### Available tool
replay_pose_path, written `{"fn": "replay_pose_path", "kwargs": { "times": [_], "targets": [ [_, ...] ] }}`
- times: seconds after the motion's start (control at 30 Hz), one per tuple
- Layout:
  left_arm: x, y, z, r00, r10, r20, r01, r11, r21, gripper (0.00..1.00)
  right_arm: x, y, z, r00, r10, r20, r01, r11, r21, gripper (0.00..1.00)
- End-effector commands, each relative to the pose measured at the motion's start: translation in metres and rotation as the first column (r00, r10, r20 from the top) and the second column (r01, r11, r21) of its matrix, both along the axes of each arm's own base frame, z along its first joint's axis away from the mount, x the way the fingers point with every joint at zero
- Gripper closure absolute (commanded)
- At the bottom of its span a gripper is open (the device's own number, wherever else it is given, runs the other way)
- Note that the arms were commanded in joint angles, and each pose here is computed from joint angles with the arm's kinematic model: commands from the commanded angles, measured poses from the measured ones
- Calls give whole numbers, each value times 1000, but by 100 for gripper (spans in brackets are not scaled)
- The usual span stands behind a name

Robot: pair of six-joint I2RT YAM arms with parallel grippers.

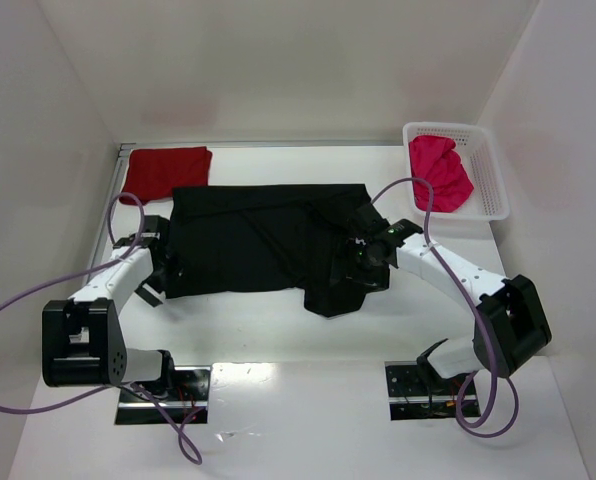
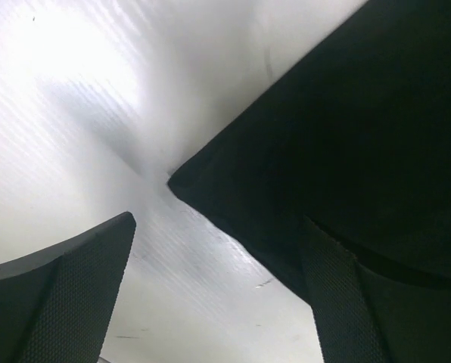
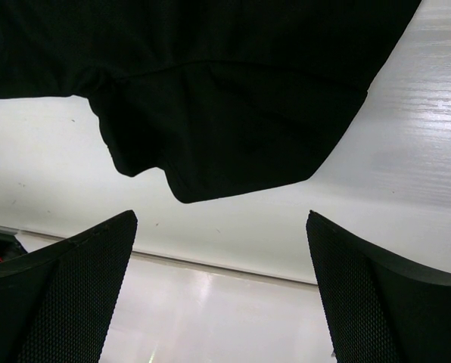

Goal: Fold and stack the t-shirts
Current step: Grap the side of the flattened tshirt closest away from the robot with both arms

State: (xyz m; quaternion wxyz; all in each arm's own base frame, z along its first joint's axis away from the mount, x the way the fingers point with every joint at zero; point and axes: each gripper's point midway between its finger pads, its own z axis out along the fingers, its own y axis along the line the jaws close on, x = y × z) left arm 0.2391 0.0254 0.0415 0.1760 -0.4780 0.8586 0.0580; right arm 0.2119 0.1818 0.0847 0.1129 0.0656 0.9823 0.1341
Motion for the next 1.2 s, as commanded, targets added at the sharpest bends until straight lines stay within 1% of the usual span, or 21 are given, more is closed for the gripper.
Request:
{"fn": "replay_pose_path", "kwargs": {
  "times": [0.0,0.17,0.23,0.27,0.37,0.43,0.53,0.57,0.63,0.67,0.7,0.73,0.83,0.9,1.0,1.07,1.13,1.17],
  "targets": [
    [-8,0,-12,999,50,-19,-50,999,-20,6,15,9,11,998,8,55,-10,1000,23,2],
    [-10,-2,-16,998,56,-14,-56,998,-33,18,15,8,9,999,17,49,-18,1000,15,2],
    [-11,-2,-18,998,56,-12,-56,998,-33,26,15,8,8,998,26,52,-26,1000,13,2],
    [-8,0,-18,998,65,-2,-65,997,-32,33,15,8,8,998,26,52,-26,1000,13,2],
    [-5,0,-17,998,65,11,-64,997,-32,34,14,5,7,999,22,48,-22,1000,-1,2],
    [-4,0,-19,998,65,7,-65,997,-32,34,13,3,7,999,-9,38,10,1000,-10,2],
    [-5,0,-21,997,73,0,-73,997,-35,43,8,-2,10,998,-57,31,57,998,-11,2],
    [-5,0,-21,997,73,0,-73,997,-35,51,5,-5,8,997,-70,29,71,997,-17,2],
    [-2,0,-21,997,73,11,-73,997,-35,58,0,-7,7,996,-89,11,89,996,-22,1],
    [-3,0,-23,997,73,2,-73,997,-35,63,-8,-12,3,996,-89,-18,88,995,-45,1],
    [-4,0,-25,997,73,2,-73,997,-35,75,-12,-14,-2,995,-99,-32,97,994,-52,1],
    [-4,0,-25,997,73,2,-73,997,-35,81,-16,-17,1,995,-99,-29,98,994,-49,1],
    [-3,-1,-27,998,60,-1,-60,997,-41,91,-27,-22,0,988,-140,-57,137,989,-57,1],
    [1,-2,-23,999,47,9,-47,998,-46,91,-37,-24,-1,986,-147,-74,141,987,-78,1],
    [8,-4,-20,999,35,29,-33,998,-56,91,-55,-28,-17,982,-142,-125,129,986,-108,1],
    [11,-5,-17,999,22,37,-20,998,-63,91,-58,-23,-25,983,-127,-130,113,987,-110,1],
    [11,-5,-17,999,22,37,-20,998,-63,91,-53,-12,-26,987,-125,-103,117,990,-76,1],
    [10,-5,-17,999,13,35,-11,998,-61,91,-52,-11,-28,987,-124,-98,117,990,-72,2]
  ]
}}
